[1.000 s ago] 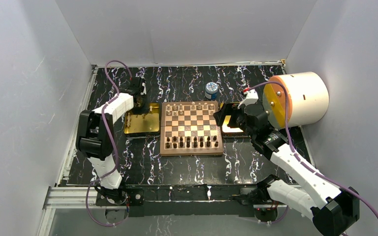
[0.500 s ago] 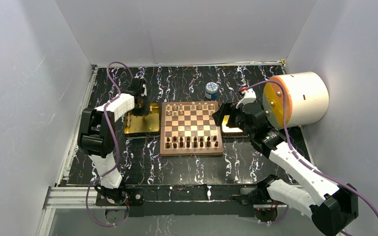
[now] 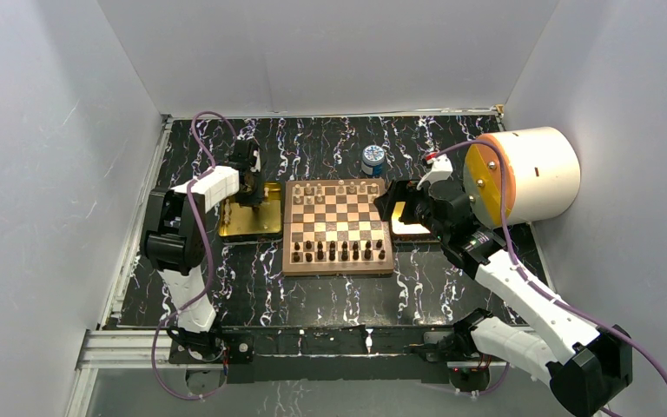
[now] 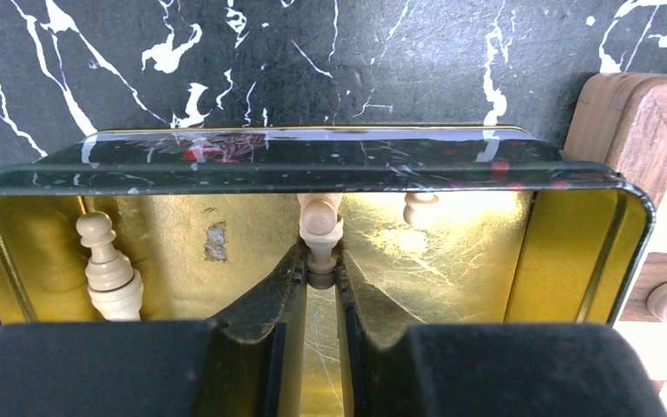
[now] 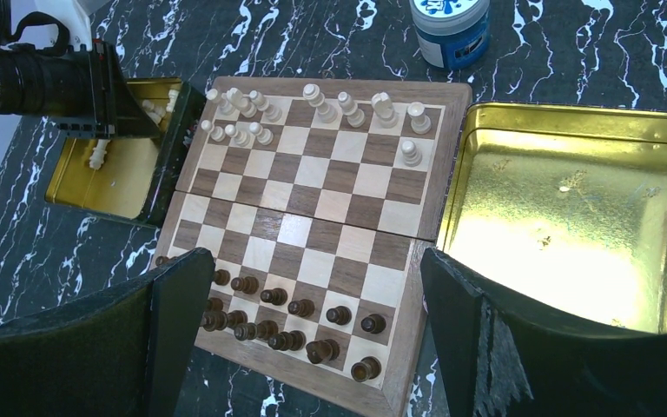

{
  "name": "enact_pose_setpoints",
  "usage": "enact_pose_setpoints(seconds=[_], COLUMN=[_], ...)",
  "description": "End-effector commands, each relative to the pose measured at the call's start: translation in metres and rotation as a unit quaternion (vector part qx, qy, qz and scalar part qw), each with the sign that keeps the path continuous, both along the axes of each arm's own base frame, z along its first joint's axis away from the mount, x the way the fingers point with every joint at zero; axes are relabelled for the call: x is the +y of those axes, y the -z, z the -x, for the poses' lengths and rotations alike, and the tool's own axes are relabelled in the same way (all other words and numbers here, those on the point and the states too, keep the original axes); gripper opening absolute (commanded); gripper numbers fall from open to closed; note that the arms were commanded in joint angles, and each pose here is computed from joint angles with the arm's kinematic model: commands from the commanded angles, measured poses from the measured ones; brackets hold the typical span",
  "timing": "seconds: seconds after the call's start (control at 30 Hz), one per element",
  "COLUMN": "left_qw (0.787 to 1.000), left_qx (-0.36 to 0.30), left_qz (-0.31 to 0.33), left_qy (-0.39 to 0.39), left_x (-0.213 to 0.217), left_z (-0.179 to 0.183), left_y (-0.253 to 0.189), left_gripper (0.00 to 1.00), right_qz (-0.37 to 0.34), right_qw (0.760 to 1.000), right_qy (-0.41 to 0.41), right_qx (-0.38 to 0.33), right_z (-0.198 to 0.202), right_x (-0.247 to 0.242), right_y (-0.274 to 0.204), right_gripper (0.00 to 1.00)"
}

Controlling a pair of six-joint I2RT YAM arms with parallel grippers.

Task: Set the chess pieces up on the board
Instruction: Pick up the chess piece from the storage box.

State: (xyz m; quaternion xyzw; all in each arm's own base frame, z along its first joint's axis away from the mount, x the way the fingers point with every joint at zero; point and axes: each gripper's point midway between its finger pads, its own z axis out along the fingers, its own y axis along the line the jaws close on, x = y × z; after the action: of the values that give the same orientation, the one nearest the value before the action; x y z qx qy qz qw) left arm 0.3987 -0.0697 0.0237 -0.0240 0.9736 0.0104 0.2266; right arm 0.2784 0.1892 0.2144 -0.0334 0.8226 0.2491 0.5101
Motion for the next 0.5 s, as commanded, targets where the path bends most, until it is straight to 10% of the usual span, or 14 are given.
enact_pose_setpoints(seconds=[0.0, 0.47], left_qw=[1.0, 1.0], left_qx=[0.003, 0.005], left_qz=[-0.015, 0.029], left_qy=[-0.011, 0.009], left_x=[0.009, -0.001], left_z=[0.005, 0.04], left_y=[-0.015, -0.067], left_gripper=[0.08, 0.05], right_qz=[-0.025, -0.035], right_qw=[0.999, 0.999], right_qy=[0.0, -0.026], right_qx=[-0.037, 0.015], right_z=[-0.006, 0.0], right_x=[0.004, 0.018], right_y=[-0.03, -0.015], right_gripper=[0.99, 0.99])
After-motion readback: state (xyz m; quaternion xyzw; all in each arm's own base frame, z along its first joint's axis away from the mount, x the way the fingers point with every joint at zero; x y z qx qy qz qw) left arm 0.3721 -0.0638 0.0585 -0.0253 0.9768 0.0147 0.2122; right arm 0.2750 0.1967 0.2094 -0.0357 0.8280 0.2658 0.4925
